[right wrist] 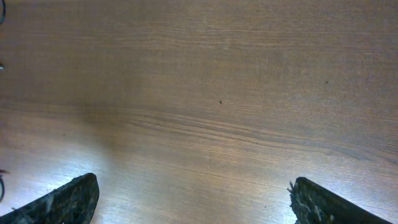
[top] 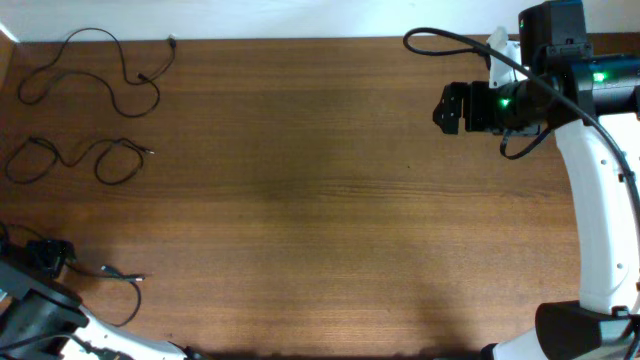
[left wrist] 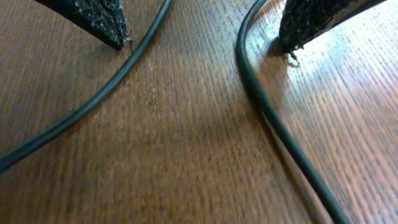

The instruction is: Untangle cables

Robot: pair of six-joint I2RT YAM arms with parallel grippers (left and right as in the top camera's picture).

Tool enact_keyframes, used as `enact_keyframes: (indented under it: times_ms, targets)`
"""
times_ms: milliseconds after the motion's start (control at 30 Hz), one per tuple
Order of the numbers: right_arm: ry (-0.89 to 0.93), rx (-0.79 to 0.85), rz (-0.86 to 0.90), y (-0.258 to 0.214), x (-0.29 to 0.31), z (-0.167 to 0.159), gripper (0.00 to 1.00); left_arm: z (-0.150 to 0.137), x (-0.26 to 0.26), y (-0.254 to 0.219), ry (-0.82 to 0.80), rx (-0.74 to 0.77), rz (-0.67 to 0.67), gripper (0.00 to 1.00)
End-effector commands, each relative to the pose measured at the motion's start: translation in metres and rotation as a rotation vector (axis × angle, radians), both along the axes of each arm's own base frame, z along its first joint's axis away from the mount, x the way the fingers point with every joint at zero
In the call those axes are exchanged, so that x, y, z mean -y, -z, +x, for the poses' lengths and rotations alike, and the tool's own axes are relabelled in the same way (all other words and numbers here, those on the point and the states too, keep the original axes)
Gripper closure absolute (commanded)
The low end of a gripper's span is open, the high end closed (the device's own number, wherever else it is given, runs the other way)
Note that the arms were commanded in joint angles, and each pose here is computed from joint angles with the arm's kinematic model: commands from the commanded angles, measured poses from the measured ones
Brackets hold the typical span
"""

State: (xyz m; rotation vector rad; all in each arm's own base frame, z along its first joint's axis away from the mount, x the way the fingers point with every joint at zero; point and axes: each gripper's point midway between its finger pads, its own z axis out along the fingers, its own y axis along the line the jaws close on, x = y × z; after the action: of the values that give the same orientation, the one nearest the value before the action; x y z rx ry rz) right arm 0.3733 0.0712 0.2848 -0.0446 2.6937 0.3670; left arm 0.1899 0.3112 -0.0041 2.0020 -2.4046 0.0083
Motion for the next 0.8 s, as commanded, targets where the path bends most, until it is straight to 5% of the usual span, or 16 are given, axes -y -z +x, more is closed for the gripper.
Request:
enact_keyframes:
  times_ms: [0,100,767]
  targets:
    - [-0.001,-0.008,0.004,0.003,-0.001,0.000,0.01,-0.010,0.007,0.017,0.019,-0.038,-0.013,0.39]
    - [-0.001,-0.008,0.005,0.003,-0.001,0.001,0.01,-0.007,0.004,0.018,0.003,-0.025,0.000,0.59]
    - [-0.001,-0.008,0.005,0.003,-0.001,0.000,0.01,0.043,0.018,0.011,-0.250,0.241,-0.134,0.81]
